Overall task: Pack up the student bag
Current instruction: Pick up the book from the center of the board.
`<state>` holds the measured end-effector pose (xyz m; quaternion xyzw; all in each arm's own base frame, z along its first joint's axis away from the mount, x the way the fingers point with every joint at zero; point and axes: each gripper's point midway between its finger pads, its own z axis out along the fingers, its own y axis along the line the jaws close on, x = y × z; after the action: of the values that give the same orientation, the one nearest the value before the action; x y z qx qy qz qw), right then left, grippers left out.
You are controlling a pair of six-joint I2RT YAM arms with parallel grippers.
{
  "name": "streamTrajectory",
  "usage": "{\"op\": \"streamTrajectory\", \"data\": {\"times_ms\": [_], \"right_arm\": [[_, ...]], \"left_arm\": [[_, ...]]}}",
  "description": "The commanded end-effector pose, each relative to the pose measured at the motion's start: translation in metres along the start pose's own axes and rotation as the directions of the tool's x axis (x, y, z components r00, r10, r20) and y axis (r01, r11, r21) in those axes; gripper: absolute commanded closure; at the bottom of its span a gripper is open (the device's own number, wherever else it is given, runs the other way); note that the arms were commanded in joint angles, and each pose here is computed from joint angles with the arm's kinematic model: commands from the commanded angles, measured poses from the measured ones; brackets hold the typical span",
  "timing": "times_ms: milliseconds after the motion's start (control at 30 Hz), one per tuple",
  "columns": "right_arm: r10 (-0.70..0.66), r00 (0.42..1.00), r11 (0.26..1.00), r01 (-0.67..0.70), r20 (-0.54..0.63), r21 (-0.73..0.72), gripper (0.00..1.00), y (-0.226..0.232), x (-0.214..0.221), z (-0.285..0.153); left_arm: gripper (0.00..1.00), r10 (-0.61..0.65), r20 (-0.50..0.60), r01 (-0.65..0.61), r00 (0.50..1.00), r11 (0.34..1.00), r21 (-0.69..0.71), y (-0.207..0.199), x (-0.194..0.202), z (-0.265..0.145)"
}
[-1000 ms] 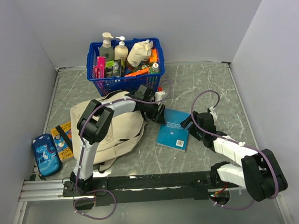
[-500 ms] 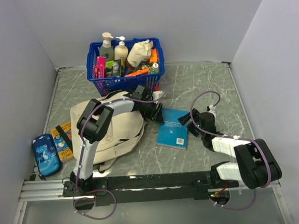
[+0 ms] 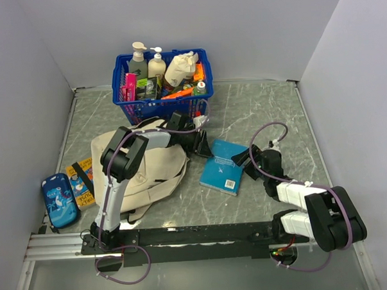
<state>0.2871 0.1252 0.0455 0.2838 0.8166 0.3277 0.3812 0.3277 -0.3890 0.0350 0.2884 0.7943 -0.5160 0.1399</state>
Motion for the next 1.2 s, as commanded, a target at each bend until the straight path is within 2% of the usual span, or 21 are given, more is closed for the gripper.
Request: {"op": "streamTrajectory", "data": {"times_ms": [0, 167, 300, 333, 467, 567, 633, 700, 767, 933, 1000, 1167], "right_arm": [[-0.061, 0.994, 0.815, 0.001, -0.085, -0.579, 0.20, 0.150, -0.004, -0.046], [-0.082, 0.995, 0.747, 0.019, -0.064, -0.665, 0.24, 0.175, -0.011, -0.062], [-0.129, 0.992, 0.744, 0.088, -0.013, -0.663, 0.23, 0.185, -0.018, -0.068], [-0.127, 0.991, 0.784, 0.076, -0.040, -0.617, 0.24, 0.174, -0.013, -0.061], [-0.136, 0.989, 0.821, 0.083, -0.052, -0.565, 0.25, 0.159, -0.008, -0.050], [-0.162, 0.985, 0.867, 0.111, -0.065, -0.486, 0.30, 0.142, -0.005, -0.040], [-0.167, 0.980, 0.910, 0.111, -0.109, -0.399, 0.40, 0.122, 0.002, -0.034], [-0.211, 0.972, 0.918, 0.158, -0.108, -0.365, 0.49, 0.117, 0.002, -0.031], [-0.259, 0.952, 0.940, 0.211, -0.162, -0.266, 0.51, 0.098, 0.008, -0.029], [-0.387, 0.900, 0.916, 0.352, -0.200, -0.190, 0.48, 0.088, 0.006, -0.034], [-0.402, 0.880, 0.915, 0.374, -0.254, -0.154, 0.46, 0.076, 0.012, -0.032], [-0.499, 0.802, 0.862, 0.499, -0.330, -0.090, 0.40, 0.069, 0.013, -0.029]], "left_arm": [[0.49, -0.075, -0.160, 0.091, 0.984, 0.991, 0.095, -0.014, 0.069, 0.046], [0.49, -0.081, -0.154, 0.097, 0.985, 0.990, 0.102, -0.015, 0.067, 0.051], [0.49, -0.059, -0.154, 0.074, 0.986, 0.993, 0.094, -0.017, 0.065, 0.057], [0.49, -0.049, -0.152, 0.064, 0.987, 0.994, 0.094, -0.018, 0.064, 0.058], [0.49, -0.026, -0.139, 0.039, 0.990, 0.995, 0.094, -0.024, 0.058, 0.058], [0.50, -0.004, -0.131, 0.015, 0.991, 0.996, 0.084, -0.026, 0.055, 0.054], [0.49, 0.024, -0.123, -0.014, 0.992, 0.997, 0.076, -0.028, 0.052, 0.051], [0.49, 0.030, -0.112, -0.023, 0.993, 0.998, 0.064, -0.028, 0.047, 0.047], [0.49, 0.044, -0.099, -0.040, 0.994, 0.998, 0.047, -0.029, 0.040, 0.042], [0.49, 0.087, -0.086, -0.084, 0.993, 0.996, 0.030, -0.033, 0.034, 0.038], [0.49, 0.091, -0.081, -0.089, 0.993, 0.996, 0.025, -0.034, 0.030, 0.036], [0.49, 0.121, -0.068, -0.120, 0.990, 0.993, 0.015, -0.041, 0.022, 0.031]]}}
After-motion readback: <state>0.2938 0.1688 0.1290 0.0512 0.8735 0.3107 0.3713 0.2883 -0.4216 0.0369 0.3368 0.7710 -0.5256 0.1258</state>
